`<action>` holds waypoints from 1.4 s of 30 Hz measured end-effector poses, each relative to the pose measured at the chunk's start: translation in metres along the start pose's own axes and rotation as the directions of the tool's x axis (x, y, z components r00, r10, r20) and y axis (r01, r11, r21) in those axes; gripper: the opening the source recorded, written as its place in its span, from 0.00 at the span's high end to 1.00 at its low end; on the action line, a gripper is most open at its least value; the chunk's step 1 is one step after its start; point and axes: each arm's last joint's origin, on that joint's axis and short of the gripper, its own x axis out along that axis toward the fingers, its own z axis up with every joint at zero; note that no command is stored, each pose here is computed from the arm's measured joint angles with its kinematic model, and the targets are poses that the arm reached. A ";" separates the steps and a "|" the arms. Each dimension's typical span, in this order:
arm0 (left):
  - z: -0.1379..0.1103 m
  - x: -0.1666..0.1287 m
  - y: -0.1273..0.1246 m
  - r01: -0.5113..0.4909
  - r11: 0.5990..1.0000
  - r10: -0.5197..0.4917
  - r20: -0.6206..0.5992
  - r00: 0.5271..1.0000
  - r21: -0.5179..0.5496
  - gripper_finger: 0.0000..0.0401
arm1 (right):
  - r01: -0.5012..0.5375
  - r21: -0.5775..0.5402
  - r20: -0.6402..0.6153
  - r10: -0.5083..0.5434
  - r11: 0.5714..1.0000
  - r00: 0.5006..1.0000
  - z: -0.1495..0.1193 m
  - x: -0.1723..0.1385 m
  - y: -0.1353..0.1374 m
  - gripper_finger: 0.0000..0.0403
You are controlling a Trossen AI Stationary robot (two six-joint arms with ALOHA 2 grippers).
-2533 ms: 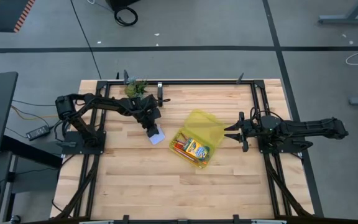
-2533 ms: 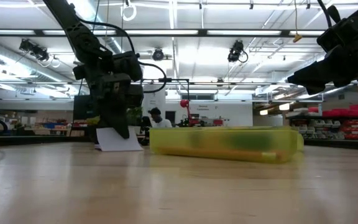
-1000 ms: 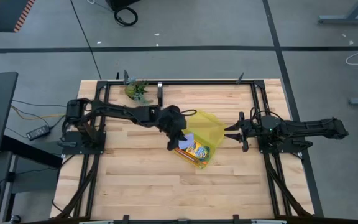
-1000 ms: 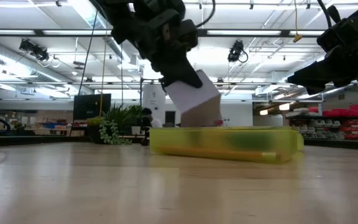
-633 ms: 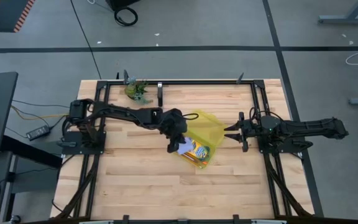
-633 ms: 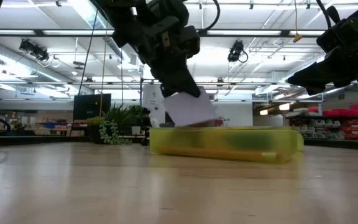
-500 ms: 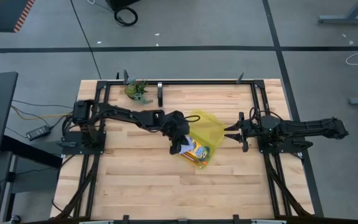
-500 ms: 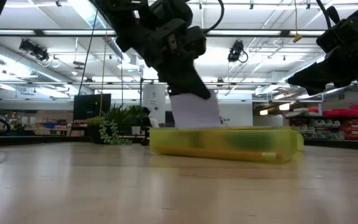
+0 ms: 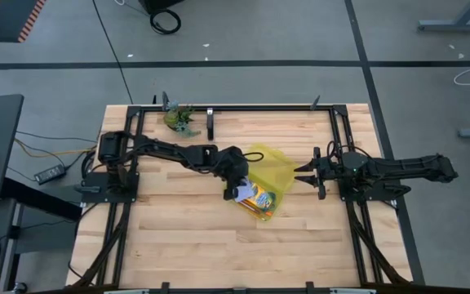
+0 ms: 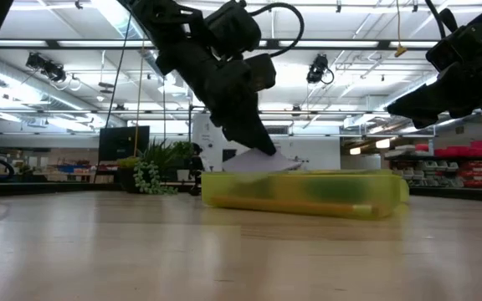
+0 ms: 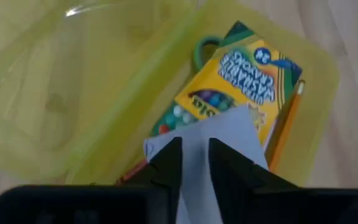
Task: Pack school essentials
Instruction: Put the white sticky notes into the yellow supply box, then return to Home Position
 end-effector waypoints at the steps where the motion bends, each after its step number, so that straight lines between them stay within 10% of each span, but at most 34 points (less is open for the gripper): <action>1: -0.001 -0.001 0.000 -0.006 1.000 0.006 -0.010 1.000 -0.002 0.77 | 0.000 0.000 0.000 0.000 1.000 1.000 0.000 0.000 0.000 0.67; 12: -0.004 -0.012 0.000 -0.248 0.955 0.265 -0.087 0.960 0.164 0.35 | 0.000 0.000 0.000 0.000 1.000 1.000 0.000 0.000 0.000 0.67; 17: -0.005 -0.016 -0.016 -0.173 0.931 0.219 -0.111 0.969 0.322 0.30 | 0.001 0.000 -0.003 -0.001 1.000 1.000 0.000 0.000 0.000 0.67; 42: -0.009 -0.086 -0.041 -0.194 0.949 0.161 0.149 0.976 0.249 0.73 | 0.001 0.000 -0.010 -0.001 1.000 1.000 -0.001 0.001 0.000 0.67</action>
